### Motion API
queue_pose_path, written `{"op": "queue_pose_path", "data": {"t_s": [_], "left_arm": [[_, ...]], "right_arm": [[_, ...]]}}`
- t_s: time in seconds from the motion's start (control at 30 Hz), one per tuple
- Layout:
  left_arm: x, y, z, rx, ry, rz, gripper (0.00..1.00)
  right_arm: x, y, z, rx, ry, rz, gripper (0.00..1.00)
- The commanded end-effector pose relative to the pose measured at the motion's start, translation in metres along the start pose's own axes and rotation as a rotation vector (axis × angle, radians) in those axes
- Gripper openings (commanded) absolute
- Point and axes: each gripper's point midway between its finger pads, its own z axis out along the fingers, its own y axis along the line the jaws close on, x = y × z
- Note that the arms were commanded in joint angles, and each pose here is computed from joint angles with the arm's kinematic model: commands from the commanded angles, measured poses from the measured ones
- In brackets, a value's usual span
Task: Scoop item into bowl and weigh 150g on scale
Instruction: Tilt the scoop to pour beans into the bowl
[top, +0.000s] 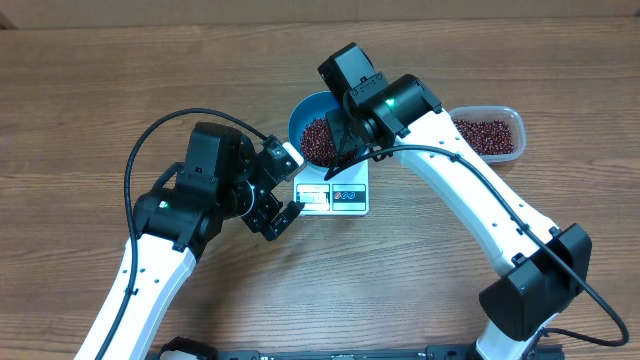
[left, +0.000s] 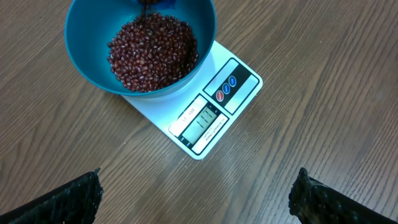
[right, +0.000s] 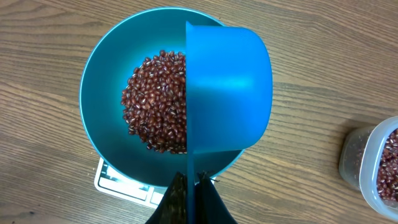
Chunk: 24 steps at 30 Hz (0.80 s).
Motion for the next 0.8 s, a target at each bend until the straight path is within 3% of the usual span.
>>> {"op": "queue_pose_path", "data": {"t_s": [0.0, 0.77], "left_arm": [[0.003, -0.003, 0.001, 0.004, 0.006, -0.014, 1.0], [0.003, -0.003, 0.001, 0.004, 0.006, -0.015, 1.0]], "right_arm": [[-0.013, -0.004, -0.013, 0.029, -0.056, 0.001, 0.04], [-0.007, 0.02, -0.018, 0.036, -0.065, -0.062, 0.04]]}}
